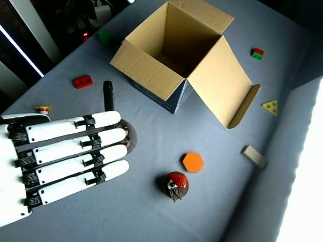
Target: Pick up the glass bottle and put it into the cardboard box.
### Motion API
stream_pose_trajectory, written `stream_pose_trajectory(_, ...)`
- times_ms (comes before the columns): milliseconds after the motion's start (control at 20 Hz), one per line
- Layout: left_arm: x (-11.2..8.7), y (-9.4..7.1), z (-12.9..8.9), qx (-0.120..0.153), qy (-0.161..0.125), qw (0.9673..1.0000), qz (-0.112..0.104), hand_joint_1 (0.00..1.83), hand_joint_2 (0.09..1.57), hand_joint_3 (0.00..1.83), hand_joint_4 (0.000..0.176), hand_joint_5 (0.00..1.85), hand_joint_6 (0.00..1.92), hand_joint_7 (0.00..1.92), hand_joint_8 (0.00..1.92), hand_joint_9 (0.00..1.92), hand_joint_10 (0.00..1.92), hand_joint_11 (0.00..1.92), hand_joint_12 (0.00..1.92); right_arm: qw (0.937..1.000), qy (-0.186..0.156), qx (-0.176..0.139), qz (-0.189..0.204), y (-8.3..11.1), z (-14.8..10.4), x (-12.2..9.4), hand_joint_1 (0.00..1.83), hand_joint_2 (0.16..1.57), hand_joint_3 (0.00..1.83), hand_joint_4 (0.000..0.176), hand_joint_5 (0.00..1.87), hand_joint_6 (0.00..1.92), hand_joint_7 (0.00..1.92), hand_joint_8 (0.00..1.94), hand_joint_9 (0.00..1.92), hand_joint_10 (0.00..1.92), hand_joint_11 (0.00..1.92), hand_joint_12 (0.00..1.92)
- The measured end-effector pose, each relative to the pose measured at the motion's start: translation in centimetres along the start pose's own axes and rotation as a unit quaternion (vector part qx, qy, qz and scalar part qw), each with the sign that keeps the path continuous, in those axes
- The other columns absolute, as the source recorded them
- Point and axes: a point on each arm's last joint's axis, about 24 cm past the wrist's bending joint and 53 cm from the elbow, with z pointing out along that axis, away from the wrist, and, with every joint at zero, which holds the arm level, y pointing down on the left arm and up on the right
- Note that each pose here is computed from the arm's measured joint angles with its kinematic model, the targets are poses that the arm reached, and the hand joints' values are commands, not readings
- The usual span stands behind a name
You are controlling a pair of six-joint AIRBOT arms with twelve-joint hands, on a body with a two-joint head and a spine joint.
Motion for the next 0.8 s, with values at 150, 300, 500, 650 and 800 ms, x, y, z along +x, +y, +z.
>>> stream_pose_trajectory(150, 2.5, -0.3, -0.1, 0.008, 0.023, 0.9997, 0.002, 0.18, 1.34, 0.01, 0.037, 0.08, 0.01, 0.09, 0.00, 0.11, 0.01, 0.00, 0.32, 0.9993, 0.022, -0.026, 0.015, -0.1, -0.5, 0.3, 0.94, 1.13, 0.00, 0.000, 0.00, 0.00, 0.00, 0.00, 0.02, 0.01, 0.00, 0.00)
stream_pose_trajectory(300, 3.2, -0.6, 0.2, 0.012, 0.026, 0.9995, 0.013, 0.22, 1.32, 0.00, 0.036, 0.09, 0.01, 0.09, 0.00, 0.11, 0.01, 0.00, 0.35, 0.9979, 0.046, -0.037, 0.026, -1.1, -0.1, 1.3, 0.96, 1.13, 0.00, 0.000, 0.00, 0.00, 0.00, 0.00, 0.00, 0.00, 0.00, 0.00)
stream_pose_trajectory(500, 3.6, -0.1, 0.2, 0.008, 0.023, 0.9997, 0.003, 0.23, 1.32, 0.00, 0.035, 0.11, 0.01, 0.08, 0.00, 0.10, 0.00, 0.00, 0.25, 0.9977, 0.032, -0.046, 0.038, -2.0, 0.8, 0.2, 0.97, 1.13, 0.00, 0.000, 0.00, 0.00, 0.00, 0.00, 0.00, 0.00, 0.00, 0.00)
stream_pose_trajectory(650, 4.0, 0.2, 0.2, 0.003, 0.027, 0.9996, 0.002, 0.22, 1.32, 0.00, 0.036, 0.09, 0.00, 0.08, 0.00, 0.10, 0.00, 0.00, 0.24, 0.9972, 0.031, -0.048, 0.048, -2.8, 1.8, 0.0, 0.96, 1.13, 0.00, 0.000, 0.00, 0.00, 0.00, 0.00, 0.00, 0.00, 0.00, 0.00)
stream_pose_trajectory(800, 4.0, -0.3, 0.1, 0.014, 0.025, 0.9996, 0.001, 0.21, 1.33, 0.00, 0.036, 0.09, 0.00, 0.07, 0.00, 0.10, 0.00, 0.00, 0.29, 0.9957, 0.038, -0.050, 0.067, -3.1, 2.8, 0.2, 0.97, 1.13, 0.00, 0.000, 0.00, 0.00, 0.00, 0.00, 0.00, 0.00, 0.00, 0.00)
